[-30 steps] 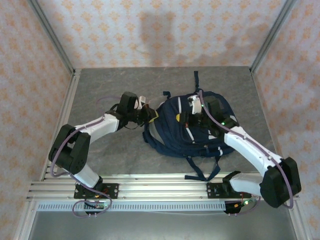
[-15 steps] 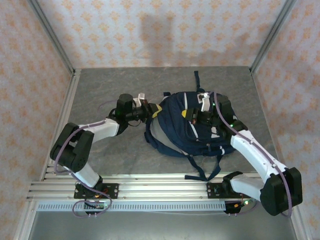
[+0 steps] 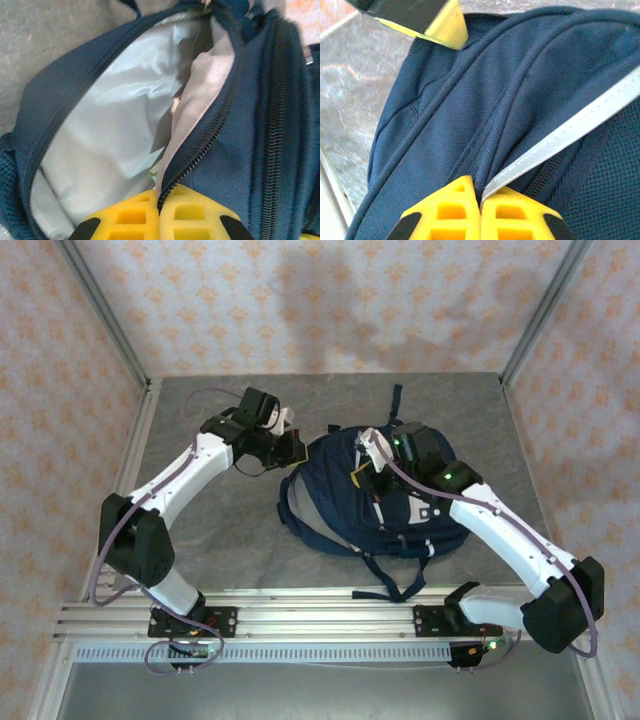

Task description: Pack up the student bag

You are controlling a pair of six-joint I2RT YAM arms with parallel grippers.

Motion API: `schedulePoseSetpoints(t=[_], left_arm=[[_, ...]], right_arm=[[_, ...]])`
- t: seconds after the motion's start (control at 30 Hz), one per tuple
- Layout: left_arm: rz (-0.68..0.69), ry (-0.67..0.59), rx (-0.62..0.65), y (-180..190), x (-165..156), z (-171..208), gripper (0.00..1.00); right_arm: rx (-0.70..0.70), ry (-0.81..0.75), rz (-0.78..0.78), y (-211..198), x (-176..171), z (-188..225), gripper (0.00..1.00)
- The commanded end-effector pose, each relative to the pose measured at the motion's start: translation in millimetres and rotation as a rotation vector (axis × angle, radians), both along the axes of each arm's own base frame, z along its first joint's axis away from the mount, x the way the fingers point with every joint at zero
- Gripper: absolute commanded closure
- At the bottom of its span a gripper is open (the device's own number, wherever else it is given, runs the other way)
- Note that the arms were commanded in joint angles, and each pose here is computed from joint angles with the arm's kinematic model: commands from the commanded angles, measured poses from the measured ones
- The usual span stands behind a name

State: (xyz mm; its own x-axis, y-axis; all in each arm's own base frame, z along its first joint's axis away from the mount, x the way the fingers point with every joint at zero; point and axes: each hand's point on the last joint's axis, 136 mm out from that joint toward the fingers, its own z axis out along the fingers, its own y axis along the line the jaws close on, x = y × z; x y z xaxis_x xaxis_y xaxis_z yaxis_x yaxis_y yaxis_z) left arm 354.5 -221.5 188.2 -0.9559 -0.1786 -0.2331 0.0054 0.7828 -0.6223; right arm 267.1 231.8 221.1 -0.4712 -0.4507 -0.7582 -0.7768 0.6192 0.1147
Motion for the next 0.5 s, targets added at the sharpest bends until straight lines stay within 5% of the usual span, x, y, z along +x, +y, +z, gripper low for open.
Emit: schedulePoseSetpoints(t=[0.0,0.2,0.47], left_arm=[[0.107,0.008,0.127,42,21,-34,1.0],[0.255,0.051,-0.332,11,40,-30,1.0],[0.38,-0.096,-0.881,8,46,49,1.0]], right_arm=[[-0.181,-0.053,0.146,-20,-20,-10,1.0],[-0.142,-0.187,0.195,5,25,32,1.0],[0.034,-0.395,0.214,13,76,117,1.0]])
